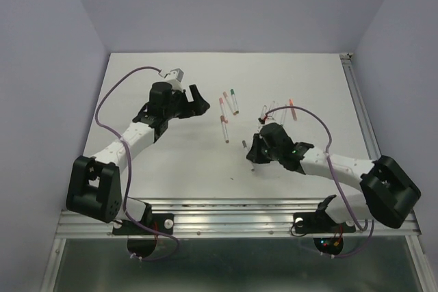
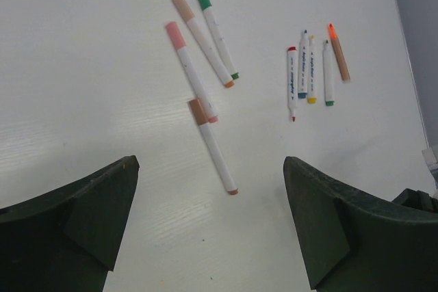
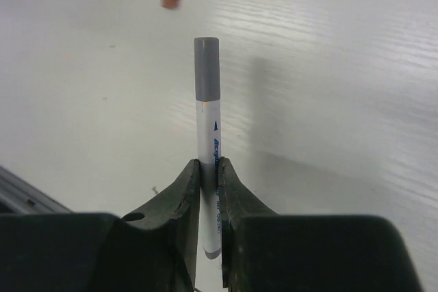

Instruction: Open the pen caps

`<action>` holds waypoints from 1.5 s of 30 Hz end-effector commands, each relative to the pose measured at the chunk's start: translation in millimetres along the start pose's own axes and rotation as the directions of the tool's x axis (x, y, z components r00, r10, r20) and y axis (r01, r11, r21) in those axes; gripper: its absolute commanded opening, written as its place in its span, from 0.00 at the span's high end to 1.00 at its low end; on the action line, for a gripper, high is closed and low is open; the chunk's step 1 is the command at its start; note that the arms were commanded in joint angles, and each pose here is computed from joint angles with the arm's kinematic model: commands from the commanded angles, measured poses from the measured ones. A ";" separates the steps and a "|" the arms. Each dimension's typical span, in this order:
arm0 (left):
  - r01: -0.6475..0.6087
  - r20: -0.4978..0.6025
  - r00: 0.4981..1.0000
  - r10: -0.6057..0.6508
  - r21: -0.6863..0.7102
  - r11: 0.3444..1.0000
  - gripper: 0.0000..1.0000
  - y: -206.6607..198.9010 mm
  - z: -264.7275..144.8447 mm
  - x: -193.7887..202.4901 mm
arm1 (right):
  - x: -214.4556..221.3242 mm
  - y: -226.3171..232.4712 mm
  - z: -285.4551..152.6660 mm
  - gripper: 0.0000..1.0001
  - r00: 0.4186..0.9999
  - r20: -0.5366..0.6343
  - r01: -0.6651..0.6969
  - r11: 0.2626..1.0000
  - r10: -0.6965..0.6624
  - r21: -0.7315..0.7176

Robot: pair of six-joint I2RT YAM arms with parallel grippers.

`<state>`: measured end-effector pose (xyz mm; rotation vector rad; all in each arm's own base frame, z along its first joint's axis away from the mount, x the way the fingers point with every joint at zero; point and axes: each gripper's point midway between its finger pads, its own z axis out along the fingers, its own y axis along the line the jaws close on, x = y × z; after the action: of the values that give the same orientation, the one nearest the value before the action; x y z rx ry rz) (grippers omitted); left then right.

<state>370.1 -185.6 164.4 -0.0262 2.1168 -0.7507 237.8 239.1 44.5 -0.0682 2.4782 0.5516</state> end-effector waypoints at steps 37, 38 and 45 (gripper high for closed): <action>0.025 -0.076 0.997 0.010 0.457 0.889 0.45 -165.9 -17.2 36.3 | -119.8 122.9 -77.3 0.99 0.885 0.465 0.249 0.860 -0.015 -0.445; 0.024 -0.075 0.997 0.011 0.455 0.890 0.45 -165.4 -17.4 36.6 | -120.4 123.8 -77.2 0.99 0.884 0.468 0.250 0.858 -0.014 -0.448; 0.023 -0.079 0.997 0.015 0.455 0.890 0.46 -165.0 -15.9 38.5 | -123.5 125.9 -79.9 0.99 0.873 0.488 0.265 0.851 -0.011 -0.453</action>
<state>294.9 -312.7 202.7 0.2076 2.0539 -1.1920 262.4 298.9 167.3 -0.2760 1.9569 0.9680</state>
